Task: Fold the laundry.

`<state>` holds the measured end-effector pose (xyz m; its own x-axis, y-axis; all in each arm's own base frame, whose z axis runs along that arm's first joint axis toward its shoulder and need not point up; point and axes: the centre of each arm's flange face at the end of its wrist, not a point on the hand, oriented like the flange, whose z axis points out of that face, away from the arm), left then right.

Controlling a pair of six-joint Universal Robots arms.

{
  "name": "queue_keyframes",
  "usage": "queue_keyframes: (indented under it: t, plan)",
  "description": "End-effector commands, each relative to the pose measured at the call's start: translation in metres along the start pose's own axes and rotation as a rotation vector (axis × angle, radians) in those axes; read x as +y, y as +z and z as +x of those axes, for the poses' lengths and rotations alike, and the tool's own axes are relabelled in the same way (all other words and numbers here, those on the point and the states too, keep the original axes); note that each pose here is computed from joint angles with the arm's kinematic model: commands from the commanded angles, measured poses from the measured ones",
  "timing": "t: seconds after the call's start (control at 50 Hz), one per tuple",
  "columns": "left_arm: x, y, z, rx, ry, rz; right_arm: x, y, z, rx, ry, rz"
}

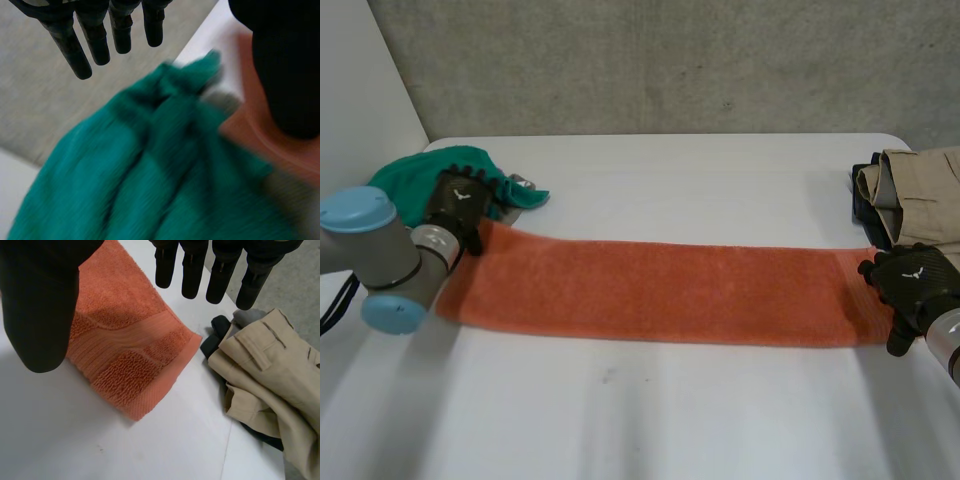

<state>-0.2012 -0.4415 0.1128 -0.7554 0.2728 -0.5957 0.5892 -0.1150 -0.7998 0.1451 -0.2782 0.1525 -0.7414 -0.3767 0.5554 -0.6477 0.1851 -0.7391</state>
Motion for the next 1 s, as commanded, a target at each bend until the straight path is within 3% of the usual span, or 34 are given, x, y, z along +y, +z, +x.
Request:
queue_keyframes:
  t: [0.02, 0.12, 0.38, 0.52, 0.62, 0.68, 0.78, 0.86, 0.92, 1.0]
  plan:
    - [-0.005, 0.002, -0.010, -0.070, -0.015, -0.044, 0.010, 0.004, -0.006, -0.020, 0.007, -0.028]
    - [-0.042, -0.022, -0.007, -0.038, -0.028, 0.000, 0.015, 0.010, -0.009, -0.028, 0.004, -0.034]
    - [-0.079, -0.067, -0.016, 0.009, -0.150, 0.057, 0.024, 0.030, -0.001, 0.040, -0.026, -0.027]
    - [-0.096, -0.091, -0.026, -0.007, -0.160, 0.086, 0.048, 0.035, 0.060, 0.243, -0.104, -0.152]
    - [-0.106, -0.105, -0.031, -0.007, -0.156, 0.110, 0.069, 0.037, 0.118, 0.380, -0.302, -0.261]
    - [-0.109, -0.113, -0.032, 0.011, -0.158, 0.124, 0.060, 0.041, 0.123, 0.399, -0.374, -0.230]
    - [-0.114, -0.122, -0.033, 0.020, -0.172, 0.138, -0.031, 0.049, 0.058, 0.326, -0.467, 0.150]
    - [-0.118, -0.128, -0.034, 0.021, -0.195, 0.148, -0.099, 0.027, 0.006, 0.269, -0.497, 0.469]
    - [-0.121, -0.132, -0.033, 0.025, -0.213, 0.155, -0.126, 0.008, -0.035, 0.175, -0.522, 0.640]
    - [-0.123, -0.137, -0.033, 0.027, -0.233, 0.160, -0.135, -0.029, -0.131, -0.114, -0.582, 0.853]
